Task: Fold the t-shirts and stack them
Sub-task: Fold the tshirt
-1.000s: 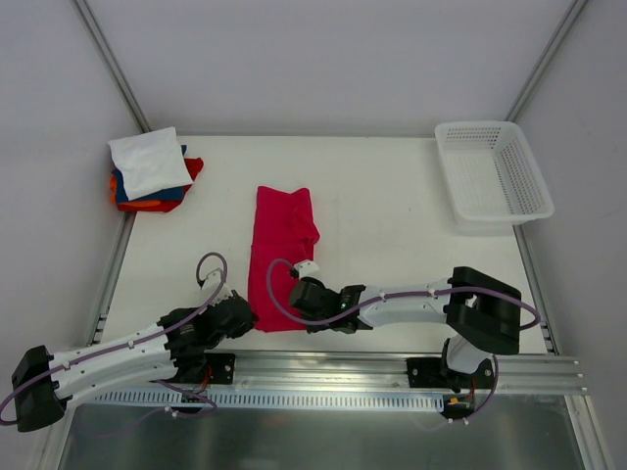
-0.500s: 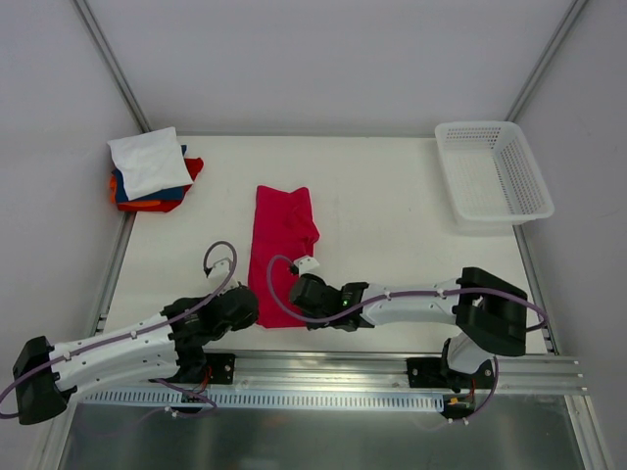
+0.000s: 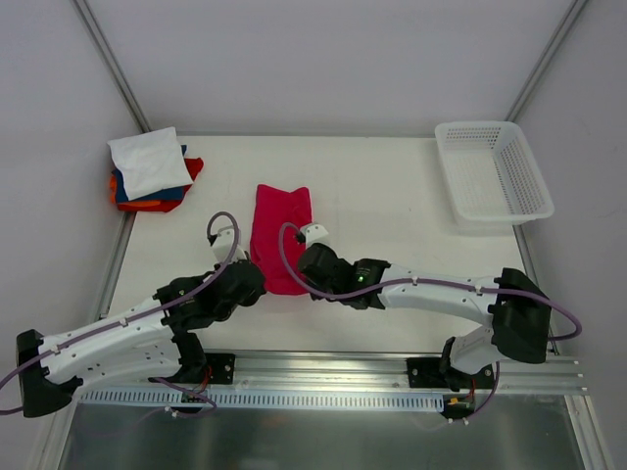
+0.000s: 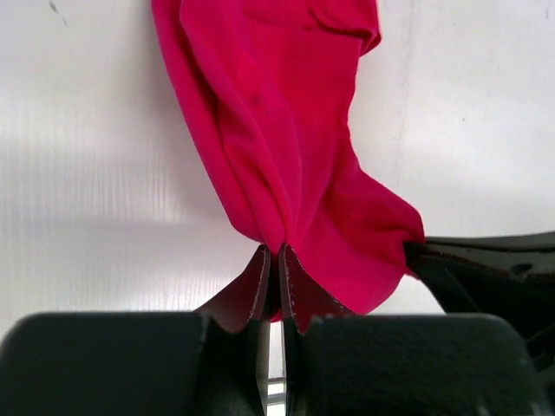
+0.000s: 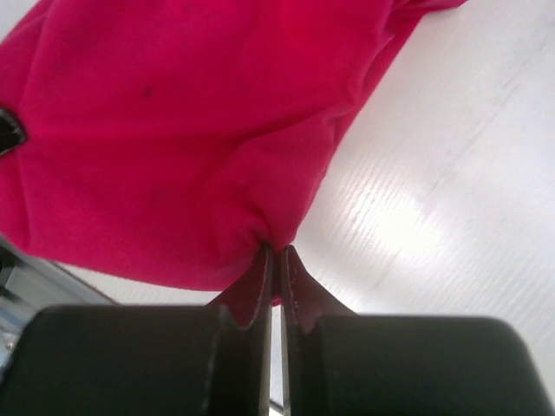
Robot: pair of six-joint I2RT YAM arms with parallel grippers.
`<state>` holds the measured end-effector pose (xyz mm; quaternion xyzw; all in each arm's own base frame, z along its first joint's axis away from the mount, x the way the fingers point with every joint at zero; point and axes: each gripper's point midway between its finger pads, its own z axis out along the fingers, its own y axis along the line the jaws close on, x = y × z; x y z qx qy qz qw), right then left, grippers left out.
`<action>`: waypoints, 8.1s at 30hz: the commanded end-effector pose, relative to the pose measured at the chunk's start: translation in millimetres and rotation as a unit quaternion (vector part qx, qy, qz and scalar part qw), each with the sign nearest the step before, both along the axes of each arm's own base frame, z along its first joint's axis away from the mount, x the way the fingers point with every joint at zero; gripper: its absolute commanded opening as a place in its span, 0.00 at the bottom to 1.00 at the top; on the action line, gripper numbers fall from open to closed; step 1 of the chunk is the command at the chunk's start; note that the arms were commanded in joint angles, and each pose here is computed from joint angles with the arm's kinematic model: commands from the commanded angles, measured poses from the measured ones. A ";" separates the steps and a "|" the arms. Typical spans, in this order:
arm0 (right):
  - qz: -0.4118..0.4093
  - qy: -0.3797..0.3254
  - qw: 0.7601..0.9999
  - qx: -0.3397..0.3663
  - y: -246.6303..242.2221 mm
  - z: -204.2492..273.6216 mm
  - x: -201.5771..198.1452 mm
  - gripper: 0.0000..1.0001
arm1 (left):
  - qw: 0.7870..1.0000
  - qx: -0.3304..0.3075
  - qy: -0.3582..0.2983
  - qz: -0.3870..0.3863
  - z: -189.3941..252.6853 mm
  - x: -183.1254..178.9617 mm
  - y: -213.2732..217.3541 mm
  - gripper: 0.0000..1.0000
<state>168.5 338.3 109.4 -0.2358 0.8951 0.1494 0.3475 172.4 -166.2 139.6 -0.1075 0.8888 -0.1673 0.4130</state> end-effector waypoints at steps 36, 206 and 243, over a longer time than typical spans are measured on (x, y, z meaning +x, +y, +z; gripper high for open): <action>-0.052 -0.082 0.995 0.015 -13.1 85.1 230.3 0.00 | 0.994 0.053 -0.096 0.008 58.5 194.5 0.6 0.00; -0.161 -0.024 0.982 0.093 -128.3 36.4 110.9 0.99 | 0.989 -0.118 0.043 0.082 -90.8 255.0 92.3 0.99; -0.171 -0.031 0.980 0.097 -136.4 37.4 106.7 0.99 | 0.946 -0.309 0.097 0.006 -142.7 261.2 34.9 0.30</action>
